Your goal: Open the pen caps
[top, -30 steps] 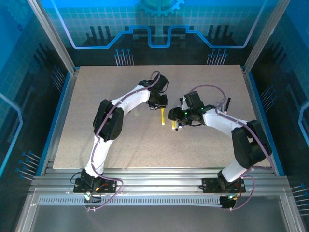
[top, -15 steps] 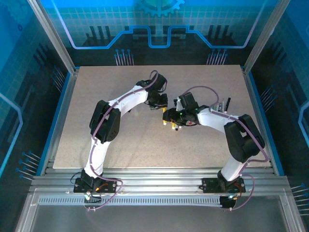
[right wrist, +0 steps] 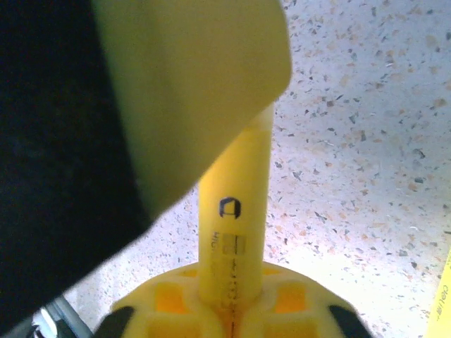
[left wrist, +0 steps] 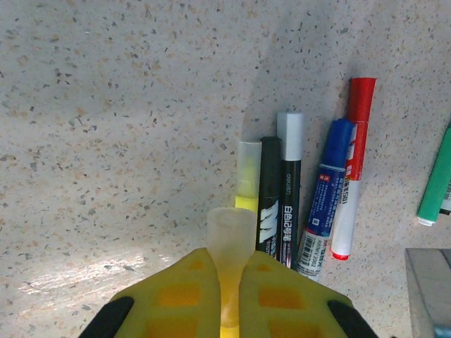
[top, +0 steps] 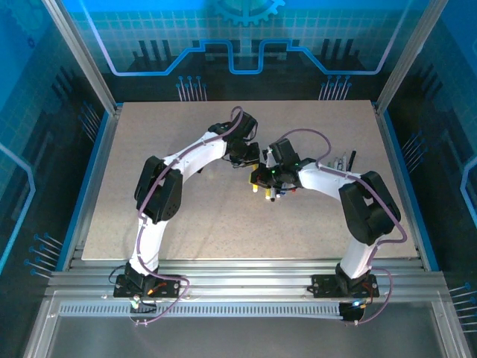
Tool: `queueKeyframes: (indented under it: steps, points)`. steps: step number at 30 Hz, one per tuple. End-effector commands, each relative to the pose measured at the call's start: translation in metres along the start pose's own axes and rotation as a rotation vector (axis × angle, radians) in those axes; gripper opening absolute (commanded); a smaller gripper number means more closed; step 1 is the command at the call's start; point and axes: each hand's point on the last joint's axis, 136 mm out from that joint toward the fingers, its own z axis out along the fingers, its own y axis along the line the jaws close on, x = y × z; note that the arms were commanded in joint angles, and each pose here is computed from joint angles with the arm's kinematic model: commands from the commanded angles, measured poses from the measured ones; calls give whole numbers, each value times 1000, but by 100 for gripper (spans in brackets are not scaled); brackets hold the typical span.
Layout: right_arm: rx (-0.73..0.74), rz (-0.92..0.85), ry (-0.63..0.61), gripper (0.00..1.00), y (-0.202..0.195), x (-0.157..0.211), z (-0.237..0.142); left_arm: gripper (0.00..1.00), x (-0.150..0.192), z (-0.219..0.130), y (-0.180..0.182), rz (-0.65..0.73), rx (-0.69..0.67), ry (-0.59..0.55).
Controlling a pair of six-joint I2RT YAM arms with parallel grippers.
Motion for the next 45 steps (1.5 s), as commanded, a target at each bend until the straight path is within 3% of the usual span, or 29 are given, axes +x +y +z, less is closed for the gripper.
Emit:
queueKeyframes:
  steps: [1,3,9,15,24,30,34,45]
  points:
    - [-31,-25,4,0,13,2,-3,0,3,-14,-6,2,18,-6]
    - [-35,-33,1,0,13,5,-6,0,3,-13,-4,-2,6,-8]
    - [-42,-47,0,0,13,13,-11,25,3,-11,-2,-7,-4,-10]
    - [-58,-64,0,0,19,16,-13,26,3,-5,4,-21,-26,-10]
    - [-67,-79,7,0,23,19,-13,21,-1,-1,9,-24,-52,-18]
    - [-65,-74,14,0,22,23,-12,0,-2,2,12,-23,-61,-17]
    - [-71,-94,43,0,27,36,-15,0,-10,4,18,-28,-89,-36]
    - [-42,-161,194,0,27,119,-43,0,-46,7,33,-49,-148,-85]
